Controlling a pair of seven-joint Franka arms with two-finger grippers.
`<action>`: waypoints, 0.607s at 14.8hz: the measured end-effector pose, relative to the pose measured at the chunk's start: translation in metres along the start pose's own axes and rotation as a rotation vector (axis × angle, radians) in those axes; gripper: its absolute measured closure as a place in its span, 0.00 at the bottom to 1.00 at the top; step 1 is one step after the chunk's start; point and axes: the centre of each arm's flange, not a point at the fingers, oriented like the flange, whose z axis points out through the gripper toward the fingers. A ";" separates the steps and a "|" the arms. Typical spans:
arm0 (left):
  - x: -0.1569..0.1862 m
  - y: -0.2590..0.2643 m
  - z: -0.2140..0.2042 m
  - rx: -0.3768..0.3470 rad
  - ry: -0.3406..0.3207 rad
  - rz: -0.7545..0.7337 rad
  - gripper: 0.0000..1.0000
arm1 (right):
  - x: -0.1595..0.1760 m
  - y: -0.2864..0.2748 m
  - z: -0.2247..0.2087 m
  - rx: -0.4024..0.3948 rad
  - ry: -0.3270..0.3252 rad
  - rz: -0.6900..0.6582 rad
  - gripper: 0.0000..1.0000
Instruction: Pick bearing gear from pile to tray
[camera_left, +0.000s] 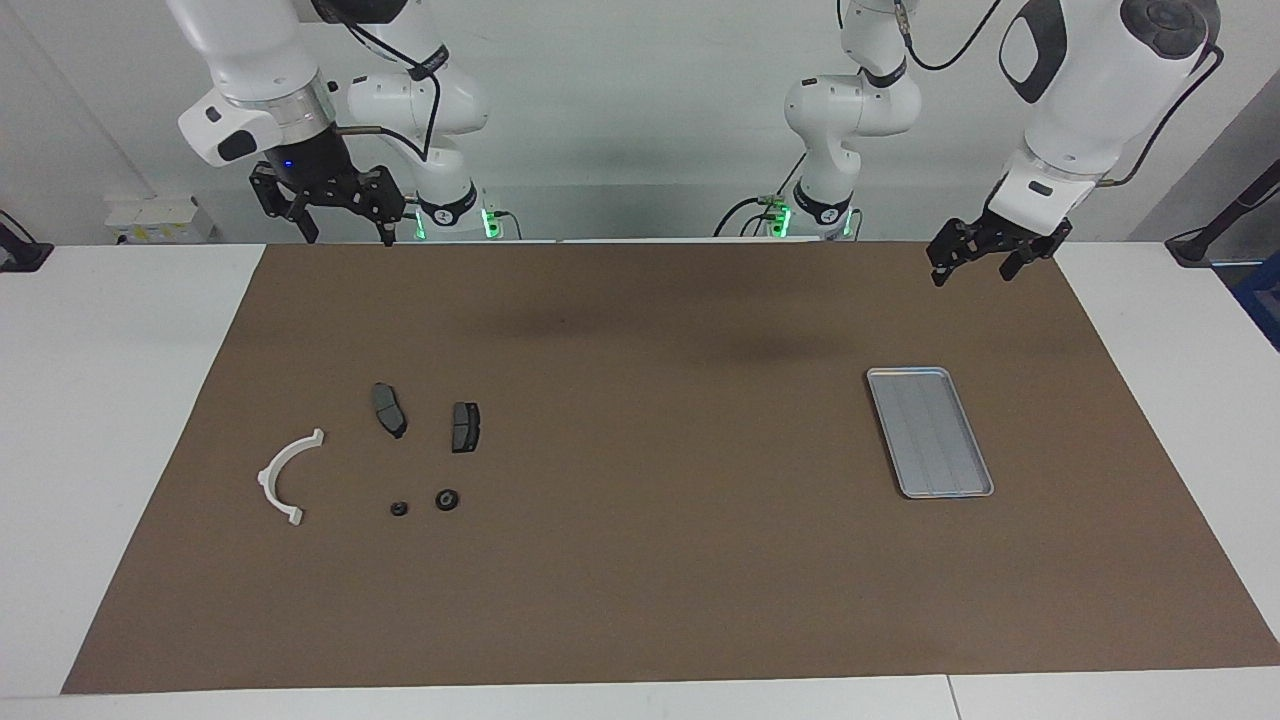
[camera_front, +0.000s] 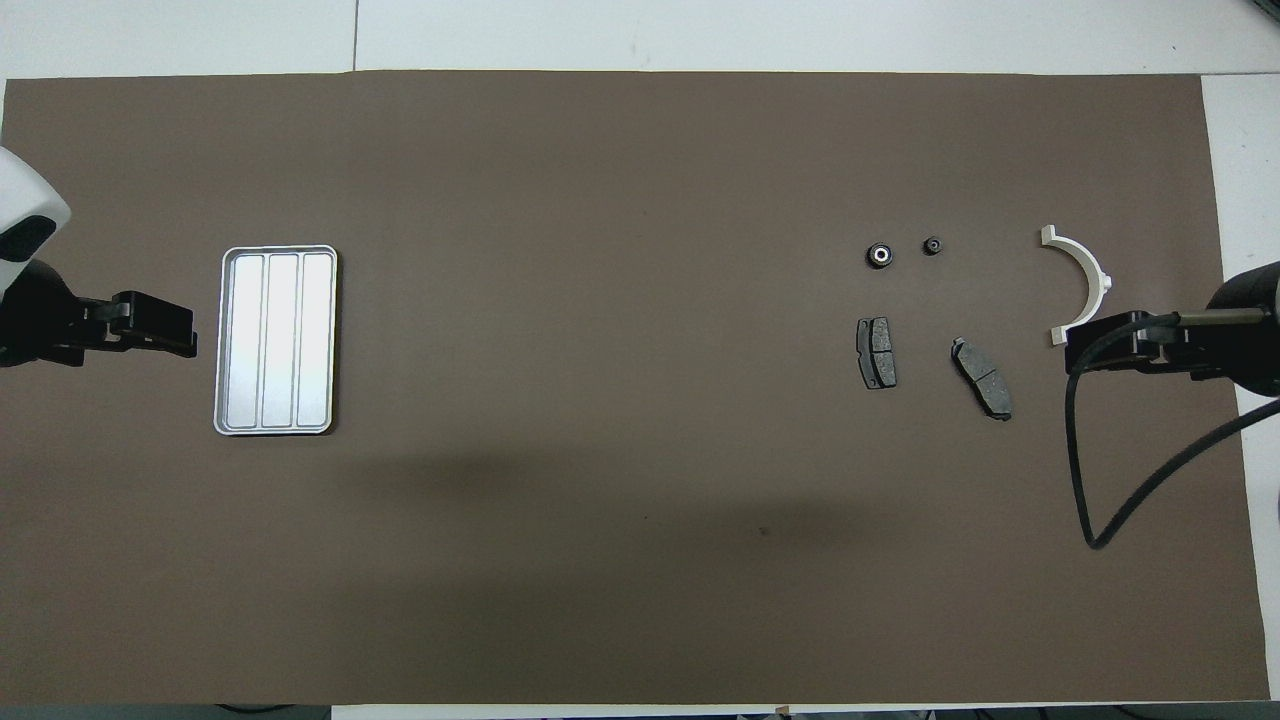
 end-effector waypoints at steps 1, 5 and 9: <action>0.000 0.000 0.000 0.000 0.000 0.000 0.00 | 0.000 0.000 0.000 0.000 0.000 0.000 0.00; 0.000 0.000 0.000 0.000 0.000 0.000 0.00 | 0.000 0.000 0.000 0.000 0.003 0.000 0.00; 0.000 0.000 0.000 0.000 0.000 0.000 0.00 | 0.002 0.003 -0.003 0.004 0.021 0.007 0.00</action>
